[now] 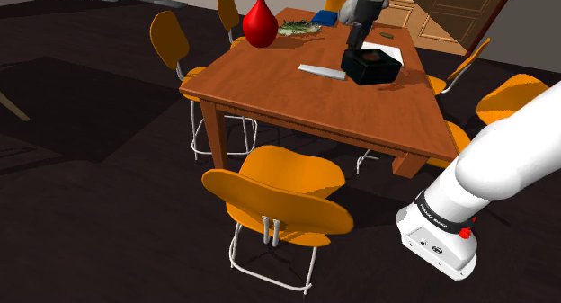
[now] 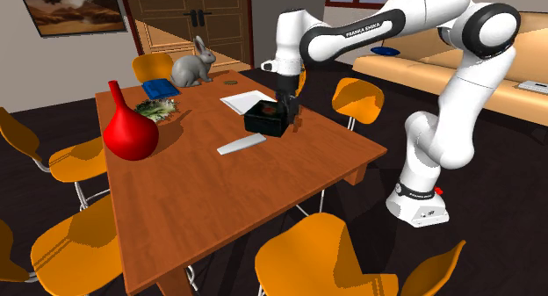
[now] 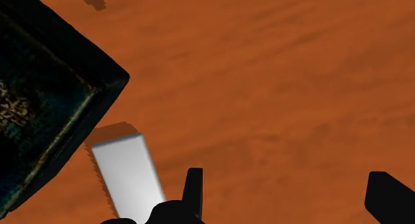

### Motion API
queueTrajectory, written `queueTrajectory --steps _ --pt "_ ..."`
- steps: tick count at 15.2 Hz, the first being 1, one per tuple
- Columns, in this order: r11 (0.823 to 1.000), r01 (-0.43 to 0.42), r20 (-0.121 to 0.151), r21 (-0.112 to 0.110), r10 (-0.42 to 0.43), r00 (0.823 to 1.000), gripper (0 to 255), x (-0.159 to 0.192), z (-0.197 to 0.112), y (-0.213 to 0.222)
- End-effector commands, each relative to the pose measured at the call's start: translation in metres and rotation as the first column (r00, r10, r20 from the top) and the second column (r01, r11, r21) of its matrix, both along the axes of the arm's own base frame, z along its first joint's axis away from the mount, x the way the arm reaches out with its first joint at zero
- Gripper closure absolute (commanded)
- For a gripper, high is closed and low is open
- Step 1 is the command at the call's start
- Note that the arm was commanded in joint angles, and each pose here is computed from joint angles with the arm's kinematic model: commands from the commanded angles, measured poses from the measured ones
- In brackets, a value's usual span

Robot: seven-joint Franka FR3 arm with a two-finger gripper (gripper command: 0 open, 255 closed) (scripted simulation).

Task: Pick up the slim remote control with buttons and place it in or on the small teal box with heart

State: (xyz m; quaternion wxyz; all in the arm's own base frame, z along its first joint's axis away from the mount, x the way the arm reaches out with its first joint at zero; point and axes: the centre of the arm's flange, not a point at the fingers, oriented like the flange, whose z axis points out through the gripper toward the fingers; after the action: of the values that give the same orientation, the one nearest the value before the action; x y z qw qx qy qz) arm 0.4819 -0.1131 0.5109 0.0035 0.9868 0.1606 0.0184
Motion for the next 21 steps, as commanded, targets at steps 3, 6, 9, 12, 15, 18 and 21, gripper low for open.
queueTrajectory --steps 3,6,9,12,15,18,21 --pt "0.998 -0.066 -0.010 -0.004 0.066 0.998 0 0.043 -0.029 -0.021" --pt "0.993 -0.114 -0.017 -0.006 0.114 0.993 0 0.074 -0.050 -0.035" --pt "0.987 -0.161 -0.025 -0.007 0.161 0.987 0 0.107 -0.071 -0.048" --pt "0.978 -0.208 -0.032 -0.008 0.208 0.978 0 0.139 -0.092 -0.059" --pt "0.967 -0.255 -0.039 -0.009 0.254 0.966 0 0.172 -0.113 -0.069" --pt "0.962 -0.272 -0.042 -0.009 0.272 0.961 0 0.185 -0.126 -0.072" --pt "0.962 -0.272 -0.042 -0.009 0.272 0.961 0 0.185 -0.142 -0.072"
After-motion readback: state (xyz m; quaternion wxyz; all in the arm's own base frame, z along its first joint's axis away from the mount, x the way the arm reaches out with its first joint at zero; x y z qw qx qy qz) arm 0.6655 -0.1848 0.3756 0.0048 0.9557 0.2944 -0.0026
